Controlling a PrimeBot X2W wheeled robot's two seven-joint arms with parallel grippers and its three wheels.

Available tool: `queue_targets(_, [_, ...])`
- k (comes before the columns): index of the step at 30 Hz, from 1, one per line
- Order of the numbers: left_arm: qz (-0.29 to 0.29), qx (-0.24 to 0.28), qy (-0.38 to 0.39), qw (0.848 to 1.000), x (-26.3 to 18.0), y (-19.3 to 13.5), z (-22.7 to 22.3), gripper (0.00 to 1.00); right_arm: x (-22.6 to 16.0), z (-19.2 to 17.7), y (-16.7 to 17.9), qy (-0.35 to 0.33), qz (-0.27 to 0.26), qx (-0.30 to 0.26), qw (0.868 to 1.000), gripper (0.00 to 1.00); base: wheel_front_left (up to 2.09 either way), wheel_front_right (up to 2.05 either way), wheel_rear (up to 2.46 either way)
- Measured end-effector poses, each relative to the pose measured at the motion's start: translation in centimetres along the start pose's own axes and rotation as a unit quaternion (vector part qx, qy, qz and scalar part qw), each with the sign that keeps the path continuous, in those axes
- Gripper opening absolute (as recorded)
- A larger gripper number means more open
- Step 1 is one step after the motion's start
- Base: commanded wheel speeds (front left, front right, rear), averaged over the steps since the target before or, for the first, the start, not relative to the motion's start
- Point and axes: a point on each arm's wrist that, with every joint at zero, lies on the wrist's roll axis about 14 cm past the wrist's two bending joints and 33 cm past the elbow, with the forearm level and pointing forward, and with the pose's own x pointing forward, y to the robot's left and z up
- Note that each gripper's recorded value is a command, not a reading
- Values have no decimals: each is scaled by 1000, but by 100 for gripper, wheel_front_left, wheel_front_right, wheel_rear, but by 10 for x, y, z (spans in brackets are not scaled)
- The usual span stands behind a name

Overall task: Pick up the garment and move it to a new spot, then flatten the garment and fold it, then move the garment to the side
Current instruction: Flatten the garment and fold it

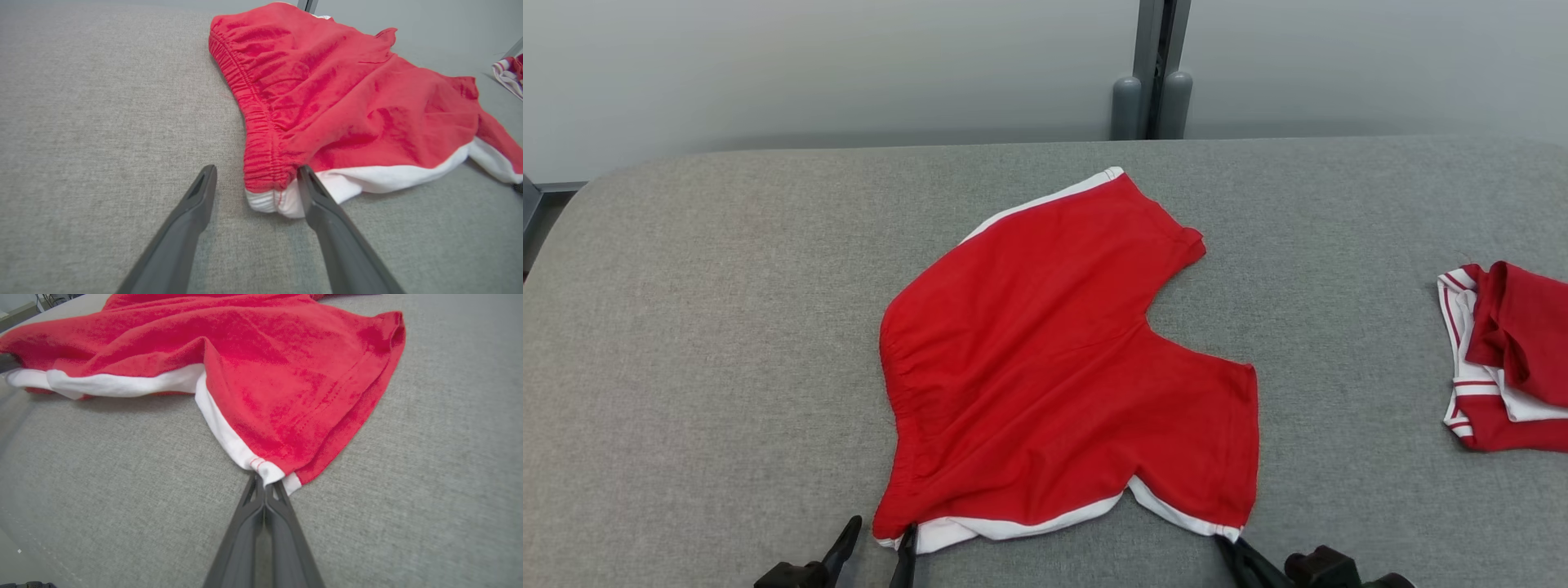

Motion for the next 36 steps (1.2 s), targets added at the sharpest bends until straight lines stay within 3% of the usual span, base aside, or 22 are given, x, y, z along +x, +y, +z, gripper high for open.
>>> queue_targets(20, [-27, -12, 27, 999, -2, -16, -17, 100, -15, 18, -72, -32, -109, 6, 993, 0, 0, 0, 0])
queue_targets(34, [-65, -18, 26, 997, -3, -36, -15, 100, -15, 22, -90, -34, -132, 0, 991, 0, 0, 0, 0])
queue_targets(35, [-69, -18, 25, 997, -3, -38, -14, 98, -16, 22, -90, -34, -133, 0, 991, 0, 0, 0, 0])
queue_targets(36, [-71, -19, 25, 997, -2, -40, -14, 87, -16, 22, -90, -34, -133, 1, 991, 0, 0, 0, 0])
